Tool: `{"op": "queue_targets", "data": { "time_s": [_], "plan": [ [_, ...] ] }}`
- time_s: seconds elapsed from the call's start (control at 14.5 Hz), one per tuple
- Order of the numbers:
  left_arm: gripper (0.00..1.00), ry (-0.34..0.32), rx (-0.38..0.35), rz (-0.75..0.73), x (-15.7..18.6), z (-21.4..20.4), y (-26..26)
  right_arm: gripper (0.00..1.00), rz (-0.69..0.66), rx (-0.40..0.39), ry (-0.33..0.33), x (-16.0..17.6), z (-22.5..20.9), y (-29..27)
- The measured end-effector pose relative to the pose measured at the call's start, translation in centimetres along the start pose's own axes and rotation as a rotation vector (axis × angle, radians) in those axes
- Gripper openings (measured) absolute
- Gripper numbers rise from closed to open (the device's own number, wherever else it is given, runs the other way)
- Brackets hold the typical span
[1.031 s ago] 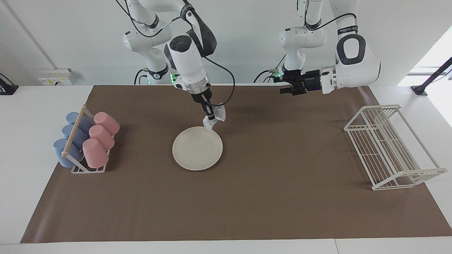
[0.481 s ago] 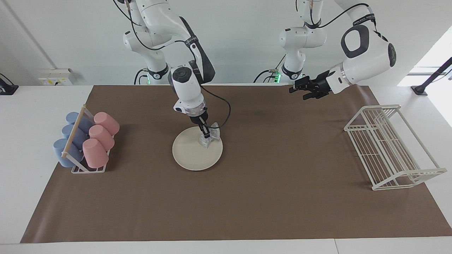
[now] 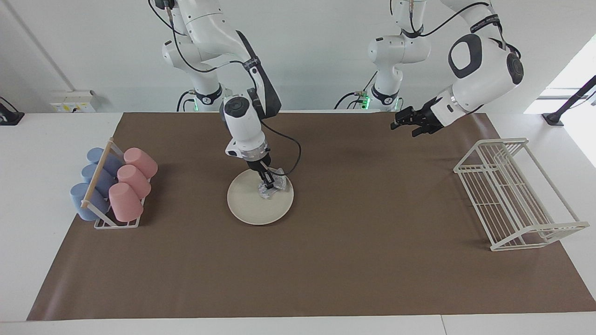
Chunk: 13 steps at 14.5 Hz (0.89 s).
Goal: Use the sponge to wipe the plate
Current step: 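Wipe the plate surface with the scrubber in the right gripper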
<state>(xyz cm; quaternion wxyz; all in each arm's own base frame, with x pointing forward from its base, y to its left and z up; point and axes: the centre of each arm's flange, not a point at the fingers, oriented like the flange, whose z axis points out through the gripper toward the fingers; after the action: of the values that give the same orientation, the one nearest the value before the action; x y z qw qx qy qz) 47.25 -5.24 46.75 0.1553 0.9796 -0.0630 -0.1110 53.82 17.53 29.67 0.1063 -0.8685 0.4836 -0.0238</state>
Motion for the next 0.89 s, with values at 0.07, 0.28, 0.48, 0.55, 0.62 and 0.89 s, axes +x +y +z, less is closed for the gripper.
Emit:
{"op": "queue_targets", "data": {
  "time_s": [0.07, 0.28, 0.48, 0.55, 0.62, 0.89],
  "plan": [
    [1.00, 0.001, 0.005, -0.002, 0.0, 0.0, 0.0, 0.09, -0.012, 0.000, 0.001, 0.2, 0.0, 0.1],
    [1.00, 0.006, 0.012, -0.024, 0.1, 0.0, 0.0, 0.09, -0.028, -0.002, 0.000, 0.3, 0.0, 0.1],
    [1.00, 0.008, 0.014, -0.038, 0.1, 0.0, 0.1, 0.09, -0.017, -0.002, -0.010, -1.0, 0.1, -0.2],
    [1.00, 0.008, 0.014, -0.040, 0.1, 0.0, 0.1, 0.09, 0.008, 0.000, -0.025, -2.2, 0.2, -0.4],
    [1.00, 0.008, 0.014, -0.041, 0.1, 0.0, 0.1, 0.09, 0.038, 0.004, -0.047, -3.8, 0.4, -0.7],
    [1.00, 0.008, 0.020, -0.041, 0.1, 0.0, 0.0, 0.09, 0.121, 0.008, -0.133, -8.9, 1.1, -1.2]
  ]
}}
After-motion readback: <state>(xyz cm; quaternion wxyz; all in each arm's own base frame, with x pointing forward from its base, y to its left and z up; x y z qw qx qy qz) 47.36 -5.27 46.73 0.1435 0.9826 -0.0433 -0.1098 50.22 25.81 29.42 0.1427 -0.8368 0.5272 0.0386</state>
